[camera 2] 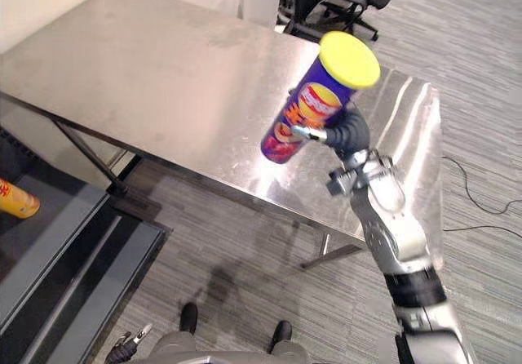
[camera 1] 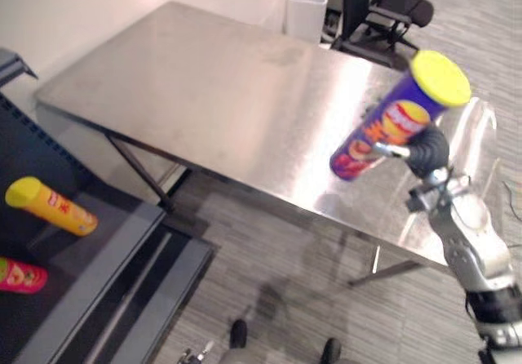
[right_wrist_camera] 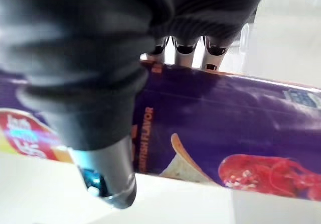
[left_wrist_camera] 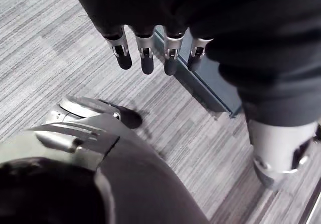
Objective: Put the gum and the chips on the shelf.
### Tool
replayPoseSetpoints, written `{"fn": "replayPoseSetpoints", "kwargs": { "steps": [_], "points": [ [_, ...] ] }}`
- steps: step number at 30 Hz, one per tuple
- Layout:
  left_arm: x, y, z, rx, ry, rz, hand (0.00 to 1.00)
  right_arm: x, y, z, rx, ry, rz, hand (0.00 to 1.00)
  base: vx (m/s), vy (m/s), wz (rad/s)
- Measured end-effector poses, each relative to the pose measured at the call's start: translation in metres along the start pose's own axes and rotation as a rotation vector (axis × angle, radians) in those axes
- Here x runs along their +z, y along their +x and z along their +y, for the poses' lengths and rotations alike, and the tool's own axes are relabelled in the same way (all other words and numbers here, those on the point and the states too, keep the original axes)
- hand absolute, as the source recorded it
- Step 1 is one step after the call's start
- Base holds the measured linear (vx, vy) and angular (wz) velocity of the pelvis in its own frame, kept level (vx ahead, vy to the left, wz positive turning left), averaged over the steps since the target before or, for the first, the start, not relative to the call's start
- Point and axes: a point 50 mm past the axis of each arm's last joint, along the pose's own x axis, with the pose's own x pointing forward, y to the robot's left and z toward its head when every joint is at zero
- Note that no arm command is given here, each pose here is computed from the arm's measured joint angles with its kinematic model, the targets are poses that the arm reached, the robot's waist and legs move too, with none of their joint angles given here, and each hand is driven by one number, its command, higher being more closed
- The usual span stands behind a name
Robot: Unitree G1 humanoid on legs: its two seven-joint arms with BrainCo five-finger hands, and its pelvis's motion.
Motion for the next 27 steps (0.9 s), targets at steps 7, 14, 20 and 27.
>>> {"fn": "replayPoseSetpoints", "kwargs": {
  "steps": [7,14,20,27],
  "points": [
    [-0.007,-0.002,0.0,0.017,-0.048,0.014,0.0,-0.02,-0.069,0.034,-0.026,0.048,0.107,1.0,-0.03,-0.003,-0.05],
    [-0.012,-0.005,-0.001,0.012,-0.011,0.013,0.0,-0.028,-0.087,0.045,-0.049,-0.171,0.164,1.0,-0.02,0.0,0.02],
    [-0.016,-0.005,-0.002,0.005,0.006,0.028,0.0,-0.05,-0.108,0.042,-0.072,-0.37,0.323,1.0,0.0,0.0,0.0],
    [-0.02,-0.006,-0.004,-0.01,0.041,0.046,0.0,-0.07,-0.137,0.038,-0.067,-0.481,0.501,1.0,0.0,0.0,0.0]
  ]
}}
